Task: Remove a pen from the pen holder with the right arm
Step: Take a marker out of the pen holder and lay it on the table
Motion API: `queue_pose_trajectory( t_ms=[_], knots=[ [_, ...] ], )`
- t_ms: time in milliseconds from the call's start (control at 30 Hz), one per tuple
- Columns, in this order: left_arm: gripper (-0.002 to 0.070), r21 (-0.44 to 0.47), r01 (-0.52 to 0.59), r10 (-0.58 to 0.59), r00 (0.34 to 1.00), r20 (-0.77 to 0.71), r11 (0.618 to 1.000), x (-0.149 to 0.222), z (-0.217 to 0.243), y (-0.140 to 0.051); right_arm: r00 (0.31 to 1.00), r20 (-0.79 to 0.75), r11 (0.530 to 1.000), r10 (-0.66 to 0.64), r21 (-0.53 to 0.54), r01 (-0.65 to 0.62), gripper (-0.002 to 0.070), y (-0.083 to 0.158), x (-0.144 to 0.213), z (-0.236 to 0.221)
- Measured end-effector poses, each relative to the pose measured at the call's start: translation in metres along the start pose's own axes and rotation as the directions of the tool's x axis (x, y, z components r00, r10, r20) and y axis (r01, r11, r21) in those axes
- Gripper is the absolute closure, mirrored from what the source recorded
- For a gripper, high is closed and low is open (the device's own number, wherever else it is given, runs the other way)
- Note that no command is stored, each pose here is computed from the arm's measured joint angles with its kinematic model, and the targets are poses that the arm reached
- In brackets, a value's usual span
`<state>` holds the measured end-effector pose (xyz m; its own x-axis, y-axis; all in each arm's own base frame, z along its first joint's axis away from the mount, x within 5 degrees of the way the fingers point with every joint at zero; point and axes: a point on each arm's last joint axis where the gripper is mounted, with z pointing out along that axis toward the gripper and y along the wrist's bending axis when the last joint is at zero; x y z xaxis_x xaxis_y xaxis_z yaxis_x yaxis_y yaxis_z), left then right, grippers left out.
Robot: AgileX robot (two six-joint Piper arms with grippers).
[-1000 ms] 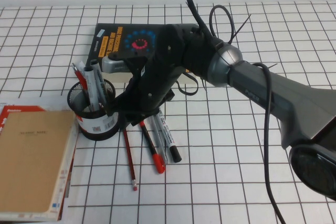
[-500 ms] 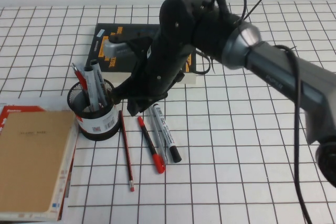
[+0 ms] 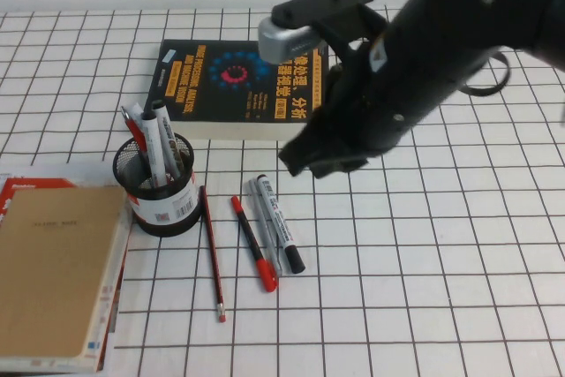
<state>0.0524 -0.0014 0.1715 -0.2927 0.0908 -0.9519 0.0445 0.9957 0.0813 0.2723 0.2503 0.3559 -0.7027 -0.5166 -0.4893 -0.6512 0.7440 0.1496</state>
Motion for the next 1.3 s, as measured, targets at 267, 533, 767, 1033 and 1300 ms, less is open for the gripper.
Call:
queue_pose_trajectory(
  t_ms=[267,533,767,1033,1300],
  knots=[
    [0.0679,0.000,0.000,0.000,1.000,0.000,1.000,0.000,0.000,0.000,1.000,0.024,0.999,-0.008,0.049,0.007,0.0692,-0.004,0.079,-0.041],
    [0.0679,0.000,0.000,0.000,1.000,0.000,1.000,0.000,0.000,0.000,0.998,0.066,0.999,-0.001,0.042,-0.002,0.0692,-0.005,0.140,-0.066],
    [0.0679,0.000,0.000,0.000,1.000,0.000,1.000,0.000,0.000,0.000,1.000,-0.011,0.998,-0.008,0.060,0.008,0.0692,-0.007,0.165,-0.071],
    [0.0679,0.000,0.000,0.000,1.000,0.000,1.000,0.000,0.000,0.000,0.999,-0.001,0.993,-0.037,0.114,0.037,0.0692,-0.012,0.166,-0.071],
    [0.0679,0.000,0.000,0.000,1.000,0.000,1.000,0.000,0.000,0.000,0.974,0.227,0.970,0.031,0.230,-0.085,0.0692,-0.048,0.194,-0.060]
  ],
)
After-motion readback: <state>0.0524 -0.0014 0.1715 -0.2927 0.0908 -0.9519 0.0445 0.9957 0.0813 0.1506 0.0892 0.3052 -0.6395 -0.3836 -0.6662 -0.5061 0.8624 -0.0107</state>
